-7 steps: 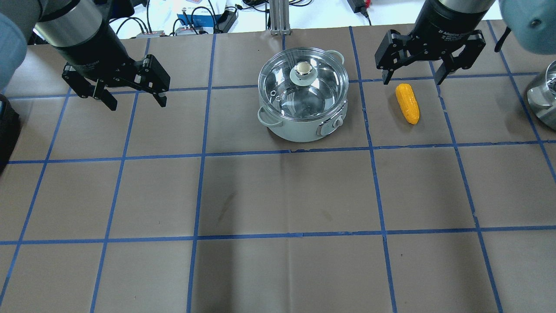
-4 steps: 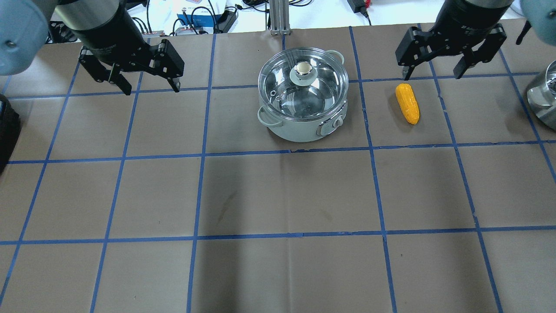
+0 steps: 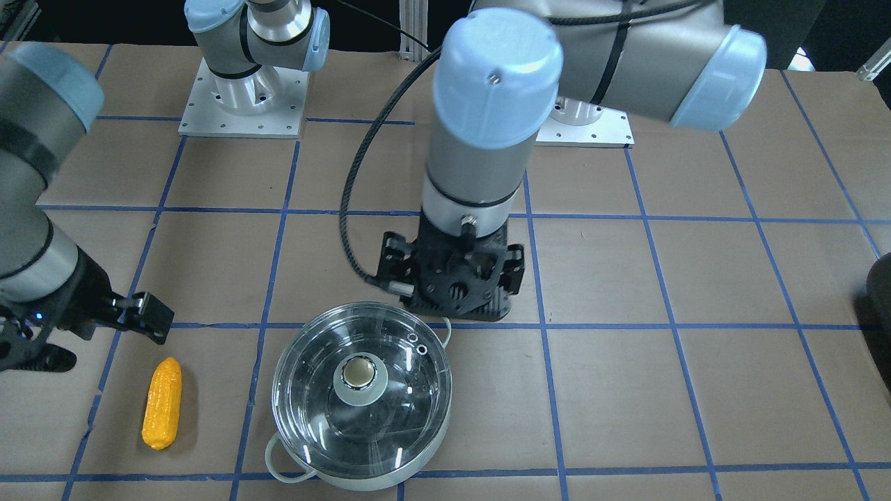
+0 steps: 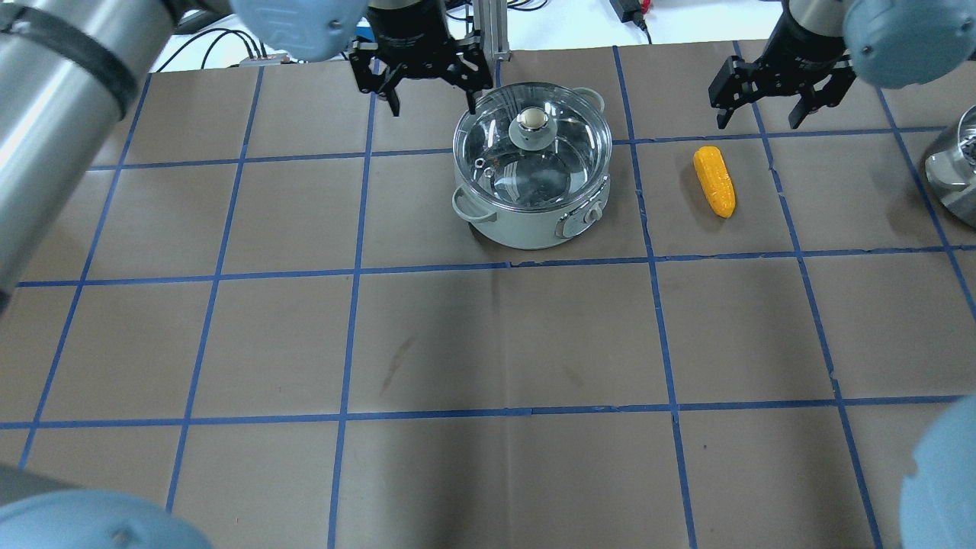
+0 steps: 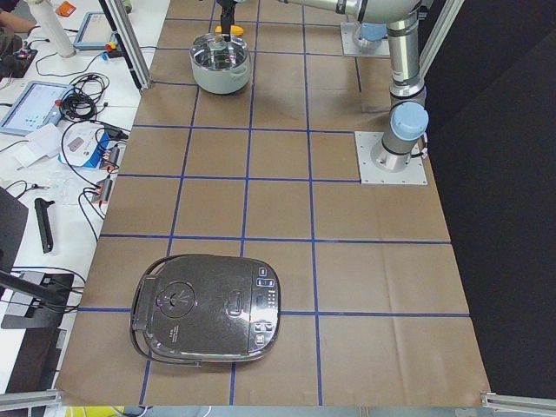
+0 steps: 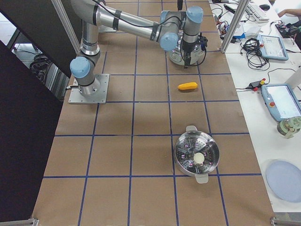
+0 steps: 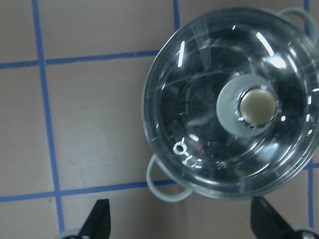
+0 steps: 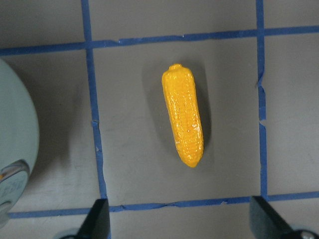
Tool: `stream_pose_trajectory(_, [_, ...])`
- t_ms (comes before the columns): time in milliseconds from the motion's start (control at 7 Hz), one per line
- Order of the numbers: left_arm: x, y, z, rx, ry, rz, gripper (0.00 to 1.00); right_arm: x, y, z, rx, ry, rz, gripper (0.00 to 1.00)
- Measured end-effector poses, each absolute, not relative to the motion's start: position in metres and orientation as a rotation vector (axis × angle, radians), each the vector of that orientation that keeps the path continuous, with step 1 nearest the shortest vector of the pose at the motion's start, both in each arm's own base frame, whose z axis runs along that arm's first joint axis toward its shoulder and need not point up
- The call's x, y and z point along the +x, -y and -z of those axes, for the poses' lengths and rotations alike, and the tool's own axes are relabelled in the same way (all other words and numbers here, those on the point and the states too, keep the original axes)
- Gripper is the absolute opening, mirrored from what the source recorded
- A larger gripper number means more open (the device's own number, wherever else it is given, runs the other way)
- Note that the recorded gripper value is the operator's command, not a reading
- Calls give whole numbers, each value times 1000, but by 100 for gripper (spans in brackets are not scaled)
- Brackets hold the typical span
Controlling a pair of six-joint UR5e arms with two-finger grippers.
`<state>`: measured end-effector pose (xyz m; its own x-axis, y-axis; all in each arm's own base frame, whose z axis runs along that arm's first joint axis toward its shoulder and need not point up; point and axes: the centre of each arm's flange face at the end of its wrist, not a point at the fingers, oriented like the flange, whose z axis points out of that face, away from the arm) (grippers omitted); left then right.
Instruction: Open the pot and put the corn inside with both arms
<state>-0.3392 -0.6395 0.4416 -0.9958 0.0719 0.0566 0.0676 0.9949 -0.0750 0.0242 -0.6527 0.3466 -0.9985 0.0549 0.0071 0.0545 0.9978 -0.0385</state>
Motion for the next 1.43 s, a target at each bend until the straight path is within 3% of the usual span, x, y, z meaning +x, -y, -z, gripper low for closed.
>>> stream_pose_trajectory(429, [-405, 677, -374, -60, 3041, -186, 100, 17, 691, -239, 272, 3101, -117, 95])
stream_pose_trajectory(571, [-412, 680, -362, -46, 3040, -182, 100, 16, 691, -219, 352, 3087, -135, 81])
stream_pose_trajectory(714, [-415, 680, -354, -39, 3041, -177, 100, 15, 692, -205, 377, 3081, -136, 59])
stream_pose_trajectory(857, [-416, 680, -348, -36, 3045, -166, 100, 14, 692, -196, 377, 3078, -128, 31])
stream_pose_trajectory(1000, [-416, 679, -342, -36, 3052, -153, 92, 14, 691, -191, 368, 3079, -120, 14])
stream_pose_trajectory(1143, [-415, 678, -339, -38, 3058, -146, 62, 14, 690, -189, 362, 3081, -114, 9])
stream_pose_trajectory(1286, [-415, 678, -338, -38, 3060, -146, 51, 14, 689, -190, 353, 3081, -114, 8])
stream_pose_trajectory(1429, [-415, 677, -341, -34, 3059, -151, 47, 12, 687, -200, 330, 3079, -106, 9])
